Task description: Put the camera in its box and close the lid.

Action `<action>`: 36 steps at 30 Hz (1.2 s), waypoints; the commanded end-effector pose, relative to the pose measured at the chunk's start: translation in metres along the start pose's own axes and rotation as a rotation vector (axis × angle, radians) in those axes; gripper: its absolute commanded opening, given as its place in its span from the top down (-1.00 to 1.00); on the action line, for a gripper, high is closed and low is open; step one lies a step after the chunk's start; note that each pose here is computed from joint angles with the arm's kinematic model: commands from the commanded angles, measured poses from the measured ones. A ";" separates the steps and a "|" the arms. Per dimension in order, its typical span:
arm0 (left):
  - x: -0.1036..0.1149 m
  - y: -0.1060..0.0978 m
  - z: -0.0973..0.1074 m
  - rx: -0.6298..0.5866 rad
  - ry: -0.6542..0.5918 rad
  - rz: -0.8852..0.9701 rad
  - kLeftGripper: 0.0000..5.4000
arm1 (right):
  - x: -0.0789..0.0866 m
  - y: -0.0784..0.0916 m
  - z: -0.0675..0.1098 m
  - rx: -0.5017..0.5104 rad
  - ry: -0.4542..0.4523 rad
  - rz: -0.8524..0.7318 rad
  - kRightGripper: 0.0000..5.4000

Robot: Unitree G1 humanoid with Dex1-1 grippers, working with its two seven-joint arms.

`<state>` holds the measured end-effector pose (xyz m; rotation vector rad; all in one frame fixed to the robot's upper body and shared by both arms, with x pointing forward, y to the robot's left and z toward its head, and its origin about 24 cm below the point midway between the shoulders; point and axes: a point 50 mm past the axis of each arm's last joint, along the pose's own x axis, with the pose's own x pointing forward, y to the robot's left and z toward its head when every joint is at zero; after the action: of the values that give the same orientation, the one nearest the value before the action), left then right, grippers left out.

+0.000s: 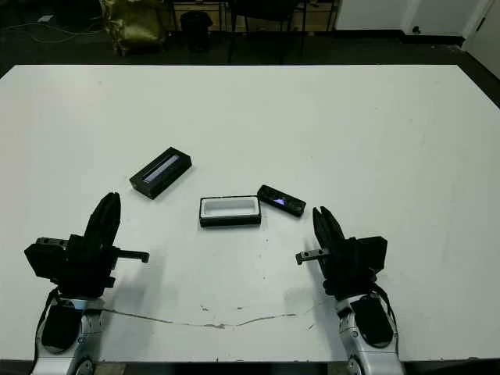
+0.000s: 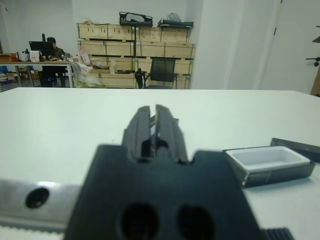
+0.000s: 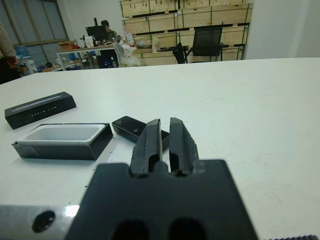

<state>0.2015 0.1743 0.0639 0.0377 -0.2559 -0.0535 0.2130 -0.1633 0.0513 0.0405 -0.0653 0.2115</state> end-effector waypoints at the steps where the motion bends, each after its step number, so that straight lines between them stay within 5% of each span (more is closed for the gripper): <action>1: -0.004 0.003 -0.006 0.013 0.025 -0.001 1.00 | -0.002 -0.002 -0.004 0.008 0.025 -0.006 1.00; 13: -0.004 0.001 -0.006 0.008 0.039 -0.001 1.00 | -0.004 -0.002 -0.001 0.011 0.063 -0.018 1.00; 17: -0.004 0.000 -0.006 0.008 0.043 0.002 1.00 | 0.003 -0.014 0.007 -0.010 -0.022 0.059 1.00; 29: -0.002 0.001 -0.007 0.006 0.032 -0.011 1.00 | 0.040 -0.057 0.049 -0.250 -0.004 0.267 1.00; 36: -0.002 0.000 -0.005 0.005 0.045 -0.010 1.00 | 0.059 -0.068 0.063 -0.360 0.107 0.381 0.96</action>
<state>0.2026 0.1725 0.0629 0.0357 -0.2470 -0.0613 0.2793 -0.2175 0.1196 -0.3182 -0.0554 0.5551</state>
